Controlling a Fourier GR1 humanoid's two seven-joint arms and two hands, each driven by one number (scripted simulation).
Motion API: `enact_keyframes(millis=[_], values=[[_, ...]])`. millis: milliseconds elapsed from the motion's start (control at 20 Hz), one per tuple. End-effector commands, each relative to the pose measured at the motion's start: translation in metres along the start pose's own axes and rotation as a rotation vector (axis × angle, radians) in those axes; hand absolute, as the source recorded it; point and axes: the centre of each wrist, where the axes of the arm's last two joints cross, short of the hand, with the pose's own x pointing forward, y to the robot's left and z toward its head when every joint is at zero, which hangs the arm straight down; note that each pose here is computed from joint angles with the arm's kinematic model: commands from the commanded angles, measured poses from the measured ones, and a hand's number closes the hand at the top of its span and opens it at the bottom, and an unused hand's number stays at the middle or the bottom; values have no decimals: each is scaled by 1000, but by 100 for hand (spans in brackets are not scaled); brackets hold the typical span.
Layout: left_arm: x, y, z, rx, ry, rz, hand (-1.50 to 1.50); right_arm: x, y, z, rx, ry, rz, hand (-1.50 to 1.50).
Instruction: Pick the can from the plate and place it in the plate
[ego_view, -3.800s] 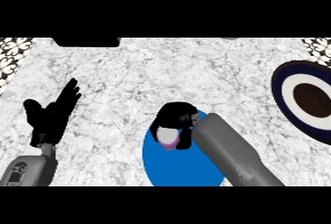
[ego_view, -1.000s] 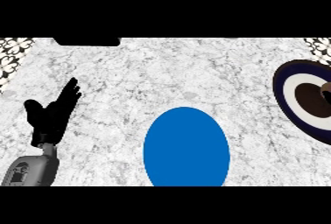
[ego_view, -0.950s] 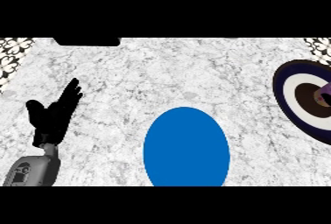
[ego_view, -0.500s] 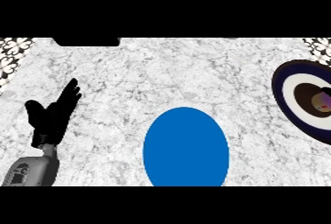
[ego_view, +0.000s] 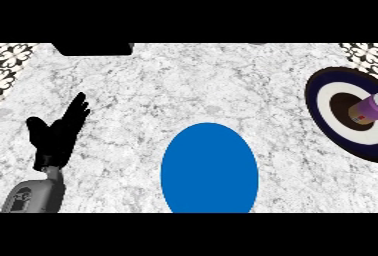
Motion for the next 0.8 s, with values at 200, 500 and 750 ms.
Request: enact_keyframes(millis=[200, 500, 750], values=[[20, -7, -3, 1, 1, -2, 0, -12, -56, 15, 108, 97, -228, -150], [13, 0, 5, 0, -4, 4, 0, -35, -83, 28, 54, 33, -201, -150], [3, 15, -3, -4, -15, 0, 0, -61, -103, 37, 60, 42, -170, -150]])
